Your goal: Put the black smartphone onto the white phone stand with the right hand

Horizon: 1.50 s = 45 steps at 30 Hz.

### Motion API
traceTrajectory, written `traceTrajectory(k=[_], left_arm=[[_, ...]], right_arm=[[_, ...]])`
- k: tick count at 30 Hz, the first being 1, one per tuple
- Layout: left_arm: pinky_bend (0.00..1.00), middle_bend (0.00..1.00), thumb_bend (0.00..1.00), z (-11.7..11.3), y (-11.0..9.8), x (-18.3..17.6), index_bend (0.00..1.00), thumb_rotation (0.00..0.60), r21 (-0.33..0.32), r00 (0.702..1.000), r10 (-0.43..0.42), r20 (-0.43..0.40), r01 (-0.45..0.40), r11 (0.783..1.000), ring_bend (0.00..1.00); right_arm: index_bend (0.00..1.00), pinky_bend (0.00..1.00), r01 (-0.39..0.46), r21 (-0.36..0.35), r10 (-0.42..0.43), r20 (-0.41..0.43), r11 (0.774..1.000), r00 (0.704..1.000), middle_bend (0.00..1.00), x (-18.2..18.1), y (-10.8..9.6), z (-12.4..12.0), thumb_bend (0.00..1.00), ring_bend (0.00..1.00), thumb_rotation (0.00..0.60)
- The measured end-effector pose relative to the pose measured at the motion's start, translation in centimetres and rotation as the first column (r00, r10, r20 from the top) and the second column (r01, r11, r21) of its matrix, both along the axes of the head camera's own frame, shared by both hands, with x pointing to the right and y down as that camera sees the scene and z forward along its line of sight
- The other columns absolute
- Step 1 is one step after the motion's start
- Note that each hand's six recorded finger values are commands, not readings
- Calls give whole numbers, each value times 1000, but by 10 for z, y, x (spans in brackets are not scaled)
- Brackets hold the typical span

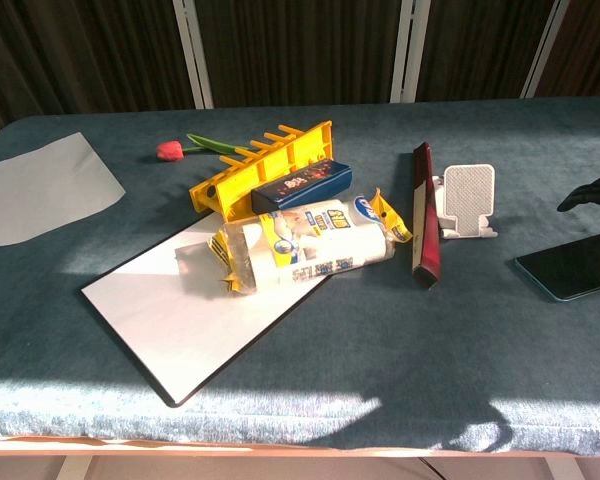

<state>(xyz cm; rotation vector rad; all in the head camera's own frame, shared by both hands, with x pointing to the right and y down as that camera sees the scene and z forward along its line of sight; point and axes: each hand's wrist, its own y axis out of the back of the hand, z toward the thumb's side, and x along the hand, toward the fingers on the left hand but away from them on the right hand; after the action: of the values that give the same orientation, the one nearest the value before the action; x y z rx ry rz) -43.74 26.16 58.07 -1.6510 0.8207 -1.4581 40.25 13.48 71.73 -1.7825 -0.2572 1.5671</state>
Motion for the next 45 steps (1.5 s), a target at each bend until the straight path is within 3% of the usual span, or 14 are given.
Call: traceTrajectory(k=[7,23,34,45], left_arm=[[0,0,399,-1,0,-1,0,600,2,1000,-5,4,5,1000,0],[0,0,399,-1,0,-1,0,600,1,1000,-5,3,5,1000,0],[0,0,399,-2,0,-1,0,600,2,1000,-5,2,5,1000,0],[0,0,399,-3,0,-1,0,600,5,1000,-1,-2,1,1000,0]], right_arm=[[326,0,50,-33,-50,5,998,999,206,-9,2,9,362,43,600],[433,30,39,-39,-39,0,998,999,283,-11,2,16,408,110,600],[594,331,35,-41,-35,-12,999,999,410,-8,7,19,412,322,600],[725,459,74,-8,-74,-15,997,997,519,-12,8,11,419,464,600]])
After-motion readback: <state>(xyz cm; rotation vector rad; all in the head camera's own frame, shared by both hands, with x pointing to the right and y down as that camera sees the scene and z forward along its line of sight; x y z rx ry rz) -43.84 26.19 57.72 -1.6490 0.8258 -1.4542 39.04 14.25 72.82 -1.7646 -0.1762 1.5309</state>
